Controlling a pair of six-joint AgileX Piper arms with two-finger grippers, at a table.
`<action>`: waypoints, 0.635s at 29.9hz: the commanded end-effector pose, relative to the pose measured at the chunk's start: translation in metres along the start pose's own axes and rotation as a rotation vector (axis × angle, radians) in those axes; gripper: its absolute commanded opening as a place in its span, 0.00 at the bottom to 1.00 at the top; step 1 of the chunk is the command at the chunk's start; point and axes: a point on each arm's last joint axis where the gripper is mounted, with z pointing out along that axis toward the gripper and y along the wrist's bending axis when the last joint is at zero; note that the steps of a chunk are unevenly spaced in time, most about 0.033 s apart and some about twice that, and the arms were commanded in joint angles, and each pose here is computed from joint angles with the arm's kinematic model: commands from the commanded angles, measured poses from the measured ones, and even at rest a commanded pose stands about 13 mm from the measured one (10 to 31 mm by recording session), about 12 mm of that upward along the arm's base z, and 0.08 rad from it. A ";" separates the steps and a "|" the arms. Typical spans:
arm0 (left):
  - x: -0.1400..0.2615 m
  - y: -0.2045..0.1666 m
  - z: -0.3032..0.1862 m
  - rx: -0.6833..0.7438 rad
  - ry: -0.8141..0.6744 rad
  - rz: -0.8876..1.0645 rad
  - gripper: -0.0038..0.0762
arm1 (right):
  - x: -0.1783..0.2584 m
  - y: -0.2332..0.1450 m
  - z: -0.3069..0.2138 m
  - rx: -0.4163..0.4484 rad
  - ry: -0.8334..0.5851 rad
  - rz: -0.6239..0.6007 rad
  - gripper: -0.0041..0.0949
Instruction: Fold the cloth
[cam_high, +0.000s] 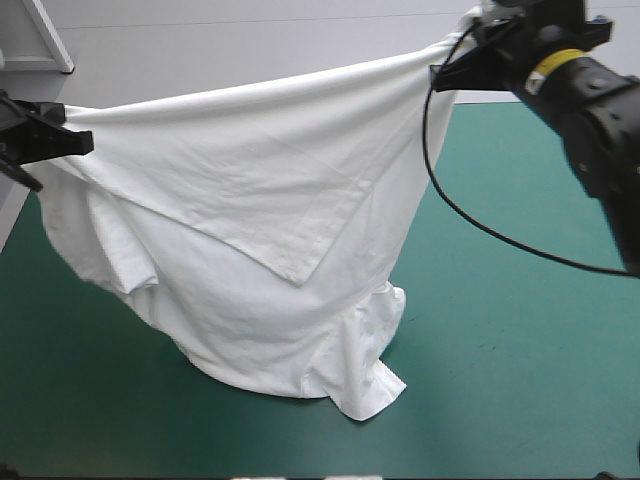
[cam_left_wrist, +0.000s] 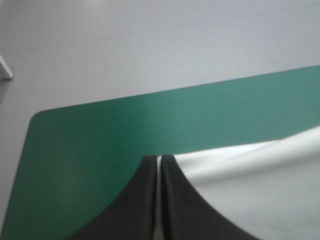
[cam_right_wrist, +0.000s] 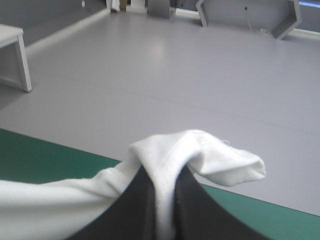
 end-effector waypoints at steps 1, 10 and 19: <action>0.002 0.014 0.052 0.030 -0.042 -0.039 0.04 | 0.004 0.006 0.042 0.035 -0.073 -0.061 0.02; 0.053 0.063 0.212 -0.038 0.022 -0.146 0.04 | 0.092 0.042 0.183 0.079 0.028 -0.127 0.02; 0.113 0.067 0.325 0.061 -0.009 -0.175 0.04 | 0.143 0.053 0.233 0.130 0.059 -0.222 0.02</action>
